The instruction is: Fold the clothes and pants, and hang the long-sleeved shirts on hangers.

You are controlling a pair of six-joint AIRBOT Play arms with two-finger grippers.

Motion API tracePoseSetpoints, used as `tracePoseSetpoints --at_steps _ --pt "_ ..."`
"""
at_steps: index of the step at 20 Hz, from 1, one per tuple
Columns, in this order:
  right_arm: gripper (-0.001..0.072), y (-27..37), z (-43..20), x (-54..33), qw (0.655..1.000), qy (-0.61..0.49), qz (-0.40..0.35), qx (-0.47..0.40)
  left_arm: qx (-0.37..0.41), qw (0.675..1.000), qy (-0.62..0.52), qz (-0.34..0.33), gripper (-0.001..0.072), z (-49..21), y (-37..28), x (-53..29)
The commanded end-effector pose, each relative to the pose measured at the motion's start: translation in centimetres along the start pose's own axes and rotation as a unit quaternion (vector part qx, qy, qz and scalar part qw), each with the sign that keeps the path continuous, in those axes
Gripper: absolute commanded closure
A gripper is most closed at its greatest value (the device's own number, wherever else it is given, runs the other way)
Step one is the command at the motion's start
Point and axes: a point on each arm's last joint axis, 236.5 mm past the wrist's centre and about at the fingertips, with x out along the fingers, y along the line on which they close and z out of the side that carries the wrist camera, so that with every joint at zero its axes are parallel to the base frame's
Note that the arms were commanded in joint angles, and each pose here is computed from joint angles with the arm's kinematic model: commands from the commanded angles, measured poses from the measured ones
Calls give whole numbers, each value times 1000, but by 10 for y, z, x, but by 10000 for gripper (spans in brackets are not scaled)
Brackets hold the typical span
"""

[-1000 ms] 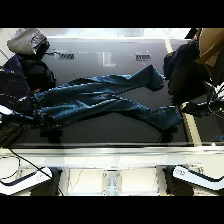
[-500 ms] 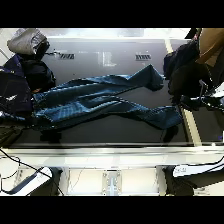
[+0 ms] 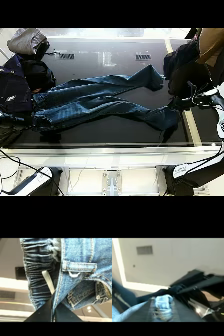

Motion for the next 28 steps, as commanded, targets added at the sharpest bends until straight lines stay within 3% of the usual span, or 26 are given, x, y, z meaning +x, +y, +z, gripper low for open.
tracePoseSetpoints --at_steps 1,4,6,10,13,17,23,28 --pt "678 23 -19 2 998 44 45 -20 0 1000 8 8 683 -4 4 0" --pt "679 51 -33 -19 991 85 90 -53 7 1000 16 22 683 -8 11 -1" --pt "680 61 -13 -45 993 55 74 -74 8 1000 19 23 682 -9 11 -1" --pt "683 86 63 -130 988 -71 -4 -134 3 1000 19 23 683 -9 11 -1" --pt "683 107 114 -215 966 -163 -84 -181 -12 1000 13 25 683 -8 11 -5" --pt "682 132 108 -271 952 -179 -123 -214 -14 999 5 43 683 -10 20 -14" --pt "682 42 23 -158 988 21 -114 -105 -37 998 15 45 683 -24 28 -24" --pt "681 -32 -34 -74 987 65 -145 -21 -21 995 66 75 683 -49 41 -31"
